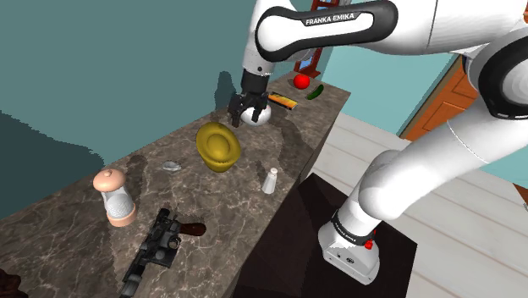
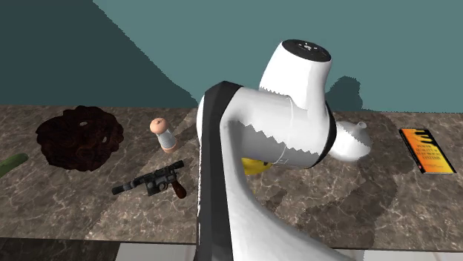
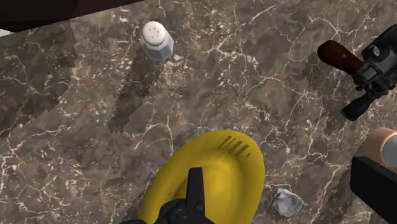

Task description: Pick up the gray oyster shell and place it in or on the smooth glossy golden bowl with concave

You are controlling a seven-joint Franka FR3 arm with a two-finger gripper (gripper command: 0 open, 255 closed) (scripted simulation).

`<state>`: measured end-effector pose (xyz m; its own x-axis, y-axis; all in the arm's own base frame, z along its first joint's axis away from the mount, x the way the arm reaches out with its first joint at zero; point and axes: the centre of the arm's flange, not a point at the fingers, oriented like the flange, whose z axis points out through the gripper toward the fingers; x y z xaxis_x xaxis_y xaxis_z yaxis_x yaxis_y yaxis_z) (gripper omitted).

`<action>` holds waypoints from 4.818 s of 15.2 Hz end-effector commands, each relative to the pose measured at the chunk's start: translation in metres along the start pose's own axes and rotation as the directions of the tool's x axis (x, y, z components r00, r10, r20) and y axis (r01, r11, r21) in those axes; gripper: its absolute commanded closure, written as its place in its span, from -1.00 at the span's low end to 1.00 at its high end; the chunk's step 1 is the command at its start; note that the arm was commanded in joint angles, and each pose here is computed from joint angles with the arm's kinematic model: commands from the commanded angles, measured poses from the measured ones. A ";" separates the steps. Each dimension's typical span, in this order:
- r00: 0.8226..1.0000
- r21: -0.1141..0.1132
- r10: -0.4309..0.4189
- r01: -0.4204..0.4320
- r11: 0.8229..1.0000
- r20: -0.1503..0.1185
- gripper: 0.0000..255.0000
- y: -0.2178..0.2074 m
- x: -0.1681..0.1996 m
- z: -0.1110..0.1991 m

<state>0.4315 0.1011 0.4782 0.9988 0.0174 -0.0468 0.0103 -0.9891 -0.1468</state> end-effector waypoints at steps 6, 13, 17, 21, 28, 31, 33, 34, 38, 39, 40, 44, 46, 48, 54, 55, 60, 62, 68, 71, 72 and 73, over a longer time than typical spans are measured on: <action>0.999 0.037 -0.048 0.048 0.998 -0.005 -1.00 -0.023 0.062 0.067; 0.995 0.073 -0.095 0.096 0.993 -0.010 -1.00 -0.053 0.121 0.129; 0.992 0.094 -0.122 0.123 0.988 -0.014 -1.00 -0.072 0.155 0.163; 0.989 0.114 -0.149 0.150 0.982 -0.019 -1.00 -0.093 0.187 0.198; 0.988 0.116 -0.152 0.153 0.981 -0.019 -1.00 -0.099 0.192 0.233; 0.988 0.116 -0.152 0.153 0.981 -0.019 -1.00 -0.100 0.192 0.242; 0.988 0.116 -0.152 0.153 0.981 -0.019 -1.00 -0.100 0.192 0.242; 0.988 0.116 -0.152 0.153 0.981 -0.019 -1.00 -0.100 0.192 0.242; 0.988 0.116 -0.152 0.153 0.981 -0.019 1.00 -0.100 0.192 0.242; 0.988 0.116 -0.152 0.153 0.981 -0.019 1.00 -0.100 0.192 0.242; 0.988 0.116 -0.152 0.153 0.981 -0.019 1.00 -0.100 0.192 0.242; 0.988 0.116 -0.152 0.153 0.981 -0.019 1.00 -0.100 0.192 0.242; 0.988 0.116 -0.152 0.153 0.981 -0.019 1.00 -0.100 0.192 0.242; 0.988 0.116 -0.152 0.153 0.981 -0.019 -1.00 -0.100 0.192 0.242; 0.977 0.000 -0.215 0.215 0.977 0.011 -1.00 -0.109 0.213 0.249; 0.977 0.000 -0.215 0.215 0.977 0.011 -1.00 -0.109 0.213 0.254; 0.977 0.000 -0.215 0.215 0.977 0.011 -1.00 -0.109 0.213 0.268; 0.977 0.000 -0.215 0.215 0.977 0.011 -1.00 -0.109 0.213 0.268; 0.977 0.000 -0.215 0.215 0.977 0.011 1.00 -0.109 0.213 0.268; 0.977 0.000 -0.215 0.215 0.977 0.011 1.00 -0.109 0.213 0.268; 0.977 0.000 -0.215 0.215 0.977 0.011 1.00 -0.109 0.213 0.268; 0.977 0.000 -0.215 0.215 0.977 0.011 1.00 -0.109 0.213 0.268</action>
<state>0.6302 0.2519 0.2198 0.9726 0.2311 -0.0245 0.2248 -0.9623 -0.1529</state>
